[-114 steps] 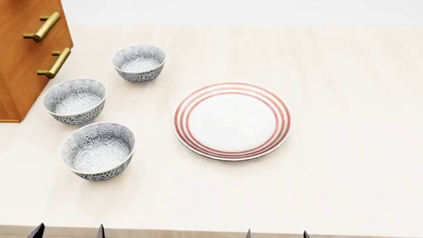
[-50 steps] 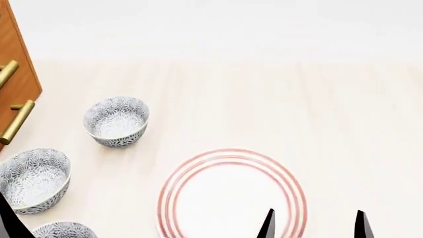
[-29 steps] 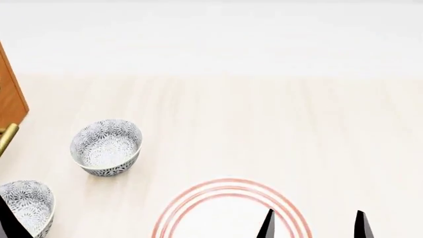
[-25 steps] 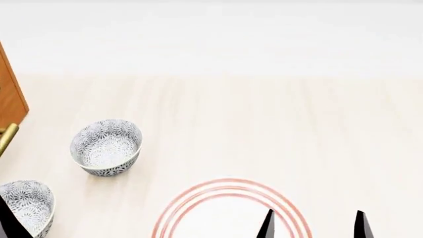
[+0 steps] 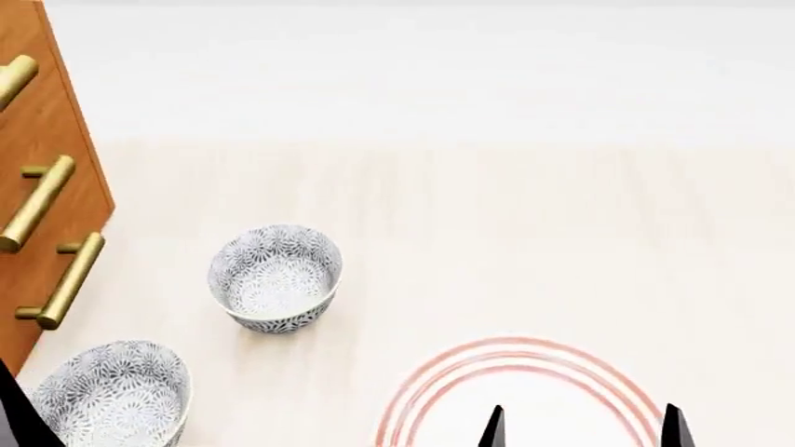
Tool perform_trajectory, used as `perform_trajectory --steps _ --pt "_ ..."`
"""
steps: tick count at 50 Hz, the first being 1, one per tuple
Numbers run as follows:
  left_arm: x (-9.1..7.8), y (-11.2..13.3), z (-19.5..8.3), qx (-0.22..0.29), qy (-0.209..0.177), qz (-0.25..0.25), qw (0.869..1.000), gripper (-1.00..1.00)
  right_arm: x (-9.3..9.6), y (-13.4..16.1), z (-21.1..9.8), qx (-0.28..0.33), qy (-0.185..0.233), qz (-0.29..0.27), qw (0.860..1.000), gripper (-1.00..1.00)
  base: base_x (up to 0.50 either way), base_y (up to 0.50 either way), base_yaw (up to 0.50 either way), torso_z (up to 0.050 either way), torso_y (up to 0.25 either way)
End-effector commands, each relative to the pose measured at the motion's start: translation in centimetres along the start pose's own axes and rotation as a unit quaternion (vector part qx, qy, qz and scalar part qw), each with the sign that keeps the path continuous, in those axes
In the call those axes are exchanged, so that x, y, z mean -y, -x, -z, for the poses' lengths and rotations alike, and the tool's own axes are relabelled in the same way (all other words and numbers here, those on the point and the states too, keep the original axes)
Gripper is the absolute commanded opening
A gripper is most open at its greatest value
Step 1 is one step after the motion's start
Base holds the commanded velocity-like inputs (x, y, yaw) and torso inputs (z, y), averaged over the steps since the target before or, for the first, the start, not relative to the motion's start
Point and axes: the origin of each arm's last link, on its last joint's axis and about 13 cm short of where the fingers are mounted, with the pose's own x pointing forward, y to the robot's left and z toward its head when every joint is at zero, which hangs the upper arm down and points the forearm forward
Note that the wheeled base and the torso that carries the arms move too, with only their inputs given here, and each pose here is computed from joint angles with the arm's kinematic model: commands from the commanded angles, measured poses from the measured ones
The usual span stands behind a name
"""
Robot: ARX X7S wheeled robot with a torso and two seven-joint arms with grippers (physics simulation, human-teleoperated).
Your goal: Pick up the bowl and put it in the front on the plate.
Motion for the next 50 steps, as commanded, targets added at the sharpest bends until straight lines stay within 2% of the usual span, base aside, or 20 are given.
perform_trajectory --steps 1,17,23,25,29,32,50 --pt "-0.03 0.02 0.05 -0.001 -0.003 0.002 1.0 1.0 -0.05 0.04 -0.01 0.005 0.007 -0.007 1.0 1.0 0.0 0.5 0.0 0.0 0.0" --pt "0.0 0.04 0.11 -0.008 -0.001 0.002 1.0 1.0 -0.07 0.08 0.06 0.001 0.007 -0.007 1.0 1.0 0.0 0.5 0.0 0.0 0.0" --pt "0.05 0.11 0.39 -0.029 0.016 0.006 0.999 1.0 -0.04 0.06 0.2 -0.009 0.005 -0.003 1.0 1.0 0.0 0.0 0.0 0.0 0.0" --pt "0.13 0.15 0.17 -0.015 0.009 0.015 1.0 1.0 -0.02 0.08 0.26 -0.012 0.005 -0.002 1.0 1.0 0.0 0.0 0.0 0.0 0.0" --pt "0.25 0.17 0.39 -0.025 -0.014 0.02 0.999 1.0 -0.03 0.03 0.26 -0.015 0.004 -0.001 1.0 1.0 0.0 0.0 0.0 0.0 0.0" --pt "0.27 0.25 0.48 -0.03 -0.014 0.019 0.999 1.0 -0.01 0.0 0.33 -0.019 0.003 0.002 1.0 1.0 0.0 0.0 0.0 0.0 -0.028" --pt "0.32 0.35 0.62 -0.039 -0.015 0.019 0.999 1.0 -0.02 0.15 0.46 -0.026 0.001 0.001 1.0 1.0 0.0 0.0 0.0 0.0 -0.248"
